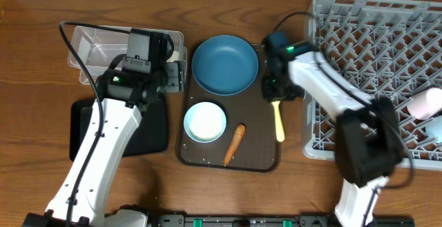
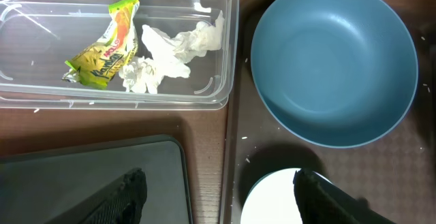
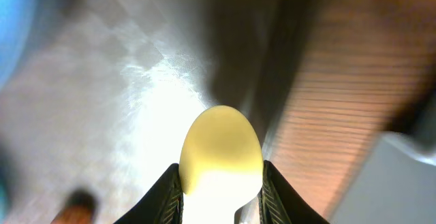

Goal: Sort waste into correct bins and load items into the dishwasher rack
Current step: 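Carry the spoon into the rack and stand it upright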

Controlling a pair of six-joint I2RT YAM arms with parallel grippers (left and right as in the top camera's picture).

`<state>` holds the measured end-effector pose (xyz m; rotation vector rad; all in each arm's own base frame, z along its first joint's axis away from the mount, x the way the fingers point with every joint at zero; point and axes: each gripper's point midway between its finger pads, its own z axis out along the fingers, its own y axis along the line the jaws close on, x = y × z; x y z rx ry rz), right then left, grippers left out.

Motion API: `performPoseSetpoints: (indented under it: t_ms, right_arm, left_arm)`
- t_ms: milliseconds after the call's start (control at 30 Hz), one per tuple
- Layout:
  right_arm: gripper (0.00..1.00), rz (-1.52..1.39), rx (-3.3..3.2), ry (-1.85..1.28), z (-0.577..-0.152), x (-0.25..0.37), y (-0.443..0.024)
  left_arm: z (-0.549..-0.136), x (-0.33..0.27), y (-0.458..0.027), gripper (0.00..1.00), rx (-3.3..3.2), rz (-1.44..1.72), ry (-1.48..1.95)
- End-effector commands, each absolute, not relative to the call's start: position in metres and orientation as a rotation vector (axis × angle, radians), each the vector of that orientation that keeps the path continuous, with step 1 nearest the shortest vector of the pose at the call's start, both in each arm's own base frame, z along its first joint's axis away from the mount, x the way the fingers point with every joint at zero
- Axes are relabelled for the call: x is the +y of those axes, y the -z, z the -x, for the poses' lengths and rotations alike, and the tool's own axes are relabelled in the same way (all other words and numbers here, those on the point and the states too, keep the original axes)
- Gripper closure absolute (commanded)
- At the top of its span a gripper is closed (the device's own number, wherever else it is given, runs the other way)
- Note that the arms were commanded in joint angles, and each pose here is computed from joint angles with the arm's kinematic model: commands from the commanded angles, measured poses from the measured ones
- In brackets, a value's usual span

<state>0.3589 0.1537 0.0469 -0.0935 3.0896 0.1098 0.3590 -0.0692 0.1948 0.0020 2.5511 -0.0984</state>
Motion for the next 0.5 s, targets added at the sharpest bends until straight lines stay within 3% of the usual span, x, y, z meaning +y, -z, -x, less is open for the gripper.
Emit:
performPoseSetpoints:
  t_ms: [0, 233, 467]
  right_arm:
    - [0.79, 0.162, 2.970, -0.250, -0.368, 0.147, -0.097]
    - [0.80, 0.117, 2.787, -0.381, -0.377, 0.108, -0.165]
    - [0.79, 0.023, 2.797, -0.328, -0.375, 0.058, -0.169]
  left_arm:
    - [-0.360, -0.067, -0.198, 0.28, 2.539, -0.007, 0.077]
    - [-0.360, -0.067, -0.198, 0.29, 2.539, -0.007, 0.077]
    - [-0.360, -0.067, -0.198, 0.29, 2.539, -0.007, 0.077]
